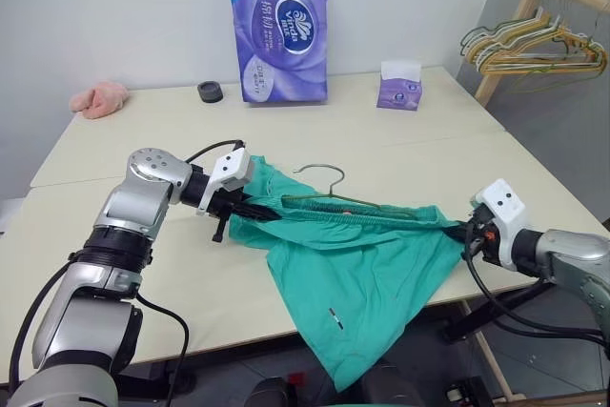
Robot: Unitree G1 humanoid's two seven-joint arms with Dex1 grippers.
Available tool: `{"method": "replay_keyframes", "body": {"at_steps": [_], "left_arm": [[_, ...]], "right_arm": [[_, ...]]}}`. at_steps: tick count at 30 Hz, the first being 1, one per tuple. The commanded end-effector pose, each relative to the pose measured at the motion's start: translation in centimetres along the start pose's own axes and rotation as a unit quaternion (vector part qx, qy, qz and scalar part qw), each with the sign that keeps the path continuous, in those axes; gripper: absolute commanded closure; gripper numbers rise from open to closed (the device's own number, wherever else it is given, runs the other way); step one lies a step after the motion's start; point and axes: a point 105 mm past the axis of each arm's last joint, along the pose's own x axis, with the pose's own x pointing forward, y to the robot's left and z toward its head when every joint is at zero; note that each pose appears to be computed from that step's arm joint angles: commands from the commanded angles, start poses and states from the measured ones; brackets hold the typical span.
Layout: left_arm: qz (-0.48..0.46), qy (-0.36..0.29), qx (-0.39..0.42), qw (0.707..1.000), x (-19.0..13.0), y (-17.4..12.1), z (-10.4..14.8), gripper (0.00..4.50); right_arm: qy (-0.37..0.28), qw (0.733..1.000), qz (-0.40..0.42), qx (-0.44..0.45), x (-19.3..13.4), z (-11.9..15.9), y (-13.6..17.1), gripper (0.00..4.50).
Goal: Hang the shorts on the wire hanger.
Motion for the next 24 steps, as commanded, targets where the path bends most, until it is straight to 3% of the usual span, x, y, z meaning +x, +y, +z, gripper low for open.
{"method": "replay_keyframes", "body": {"at_steps": [1,5,12,17,24], "left_arm": [[0.024,0.011,0.010,1.000,-1.1,0.7,0.4,4.50],[0.044,0.016,0.014,0.999,-1.3,1.2,0.4,4.50],[0.047,-0.012,0.025,0.999,0.0,1.4,1.5,4.50],[0.047,-0.027,0.030,0.998,0.9,1.5,2.0,4.50],[0.044,-0.027,0.032,0.998,1.4,1.2,1.7,4.50]], "right_arm": [[0.016,0.999,-0.015,-0.049,-1.5,0.4,-1.0,4.47],[0.060,0.990,0.028,-0.122,-2.4,-0.3,0.4,4.47],[0.007,0.986,0.046,-0.161,-0.1,3.1,2.2,4.47],[0.008,0.980,0.051,-0.191,1.5,3.7,2.2,4.47],[-0.030,0.970,0.104,-0.218,2.4,5.6,5.0,4.47]]}}
